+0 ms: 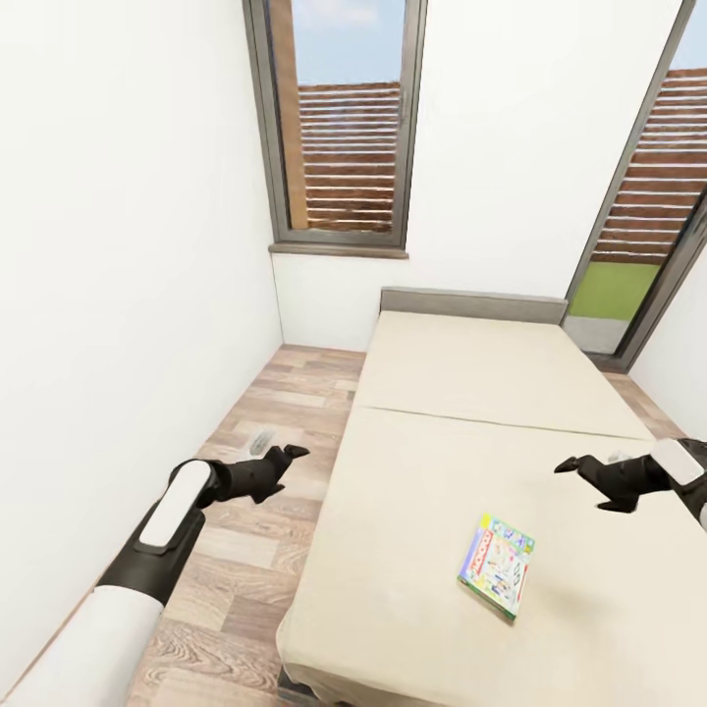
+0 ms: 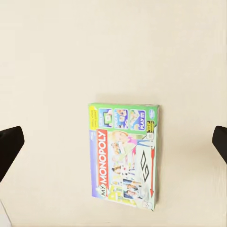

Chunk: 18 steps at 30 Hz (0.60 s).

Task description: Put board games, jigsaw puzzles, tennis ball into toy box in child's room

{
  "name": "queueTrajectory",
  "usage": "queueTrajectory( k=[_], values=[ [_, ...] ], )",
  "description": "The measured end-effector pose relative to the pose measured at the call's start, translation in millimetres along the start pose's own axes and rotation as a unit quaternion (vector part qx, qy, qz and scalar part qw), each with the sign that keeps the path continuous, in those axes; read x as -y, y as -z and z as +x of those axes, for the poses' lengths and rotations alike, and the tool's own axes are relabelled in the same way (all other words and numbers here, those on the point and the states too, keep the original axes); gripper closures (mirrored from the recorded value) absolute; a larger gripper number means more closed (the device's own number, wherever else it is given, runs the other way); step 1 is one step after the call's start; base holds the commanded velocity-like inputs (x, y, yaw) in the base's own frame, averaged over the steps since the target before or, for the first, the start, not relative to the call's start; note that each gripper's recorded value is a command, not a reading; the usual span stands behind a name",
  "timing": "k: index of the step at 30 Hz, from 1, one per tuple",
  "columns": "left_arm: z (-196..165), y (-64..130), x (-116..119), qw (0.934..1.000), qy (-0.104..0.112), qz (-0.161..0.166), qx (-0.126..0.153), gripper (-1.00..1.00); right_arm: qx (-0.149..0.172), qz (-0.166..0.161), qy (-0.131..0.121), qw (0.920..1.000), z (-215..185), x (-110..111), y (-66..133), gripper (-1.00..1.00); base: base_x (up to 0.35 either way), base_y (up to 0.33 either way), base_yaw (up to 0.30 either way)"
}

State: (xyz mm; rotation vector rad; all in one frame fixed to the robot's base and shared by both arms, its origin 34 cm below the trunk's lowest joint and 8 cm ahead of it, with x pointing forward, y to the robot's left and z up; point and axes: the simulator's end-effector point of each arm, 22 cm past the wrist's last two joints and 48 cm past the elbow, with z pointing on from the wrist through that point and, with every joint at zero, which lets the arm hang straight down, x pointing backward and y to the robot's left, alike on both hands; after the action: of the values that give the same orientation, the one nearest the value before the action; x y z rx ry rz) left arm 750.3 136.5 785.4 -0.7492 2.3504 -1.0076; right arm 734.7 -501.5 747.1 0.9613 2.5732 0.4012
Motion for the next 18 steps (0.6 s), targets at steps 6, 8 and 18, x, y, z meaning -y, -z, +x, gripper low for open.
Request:
queueTrajectory(
  k=[6, 8, 18],
  values=[
    [9.5, -7.6, 8.6, 0.9997, 0.007, 0.014, -0.021, -1.00, -0.019, -0.036, 0.003, 0.9991, 19.1, -25.2, -19.4, -1.00, 0.000, 0.000, 0.000],
    [11.4, -9.7, 8.0, 0.9995, 0.008, 0.017, -0.024, -1.00, -0.023, -0.043, 0.004, 0.9988, 23.0, -28.1, -24.0, -1.00, 0.000, 0.000, 0.000],
    [18.1, -19.2, 0.1, 0.9991, 0.013, 0.025, -0.033, -1.00, -0.041, -0.062, 0.003, 0.9972, 47.9, -28.4, -49.9, -1.00, 0.000, 0.000, 0.000]
  ],
)
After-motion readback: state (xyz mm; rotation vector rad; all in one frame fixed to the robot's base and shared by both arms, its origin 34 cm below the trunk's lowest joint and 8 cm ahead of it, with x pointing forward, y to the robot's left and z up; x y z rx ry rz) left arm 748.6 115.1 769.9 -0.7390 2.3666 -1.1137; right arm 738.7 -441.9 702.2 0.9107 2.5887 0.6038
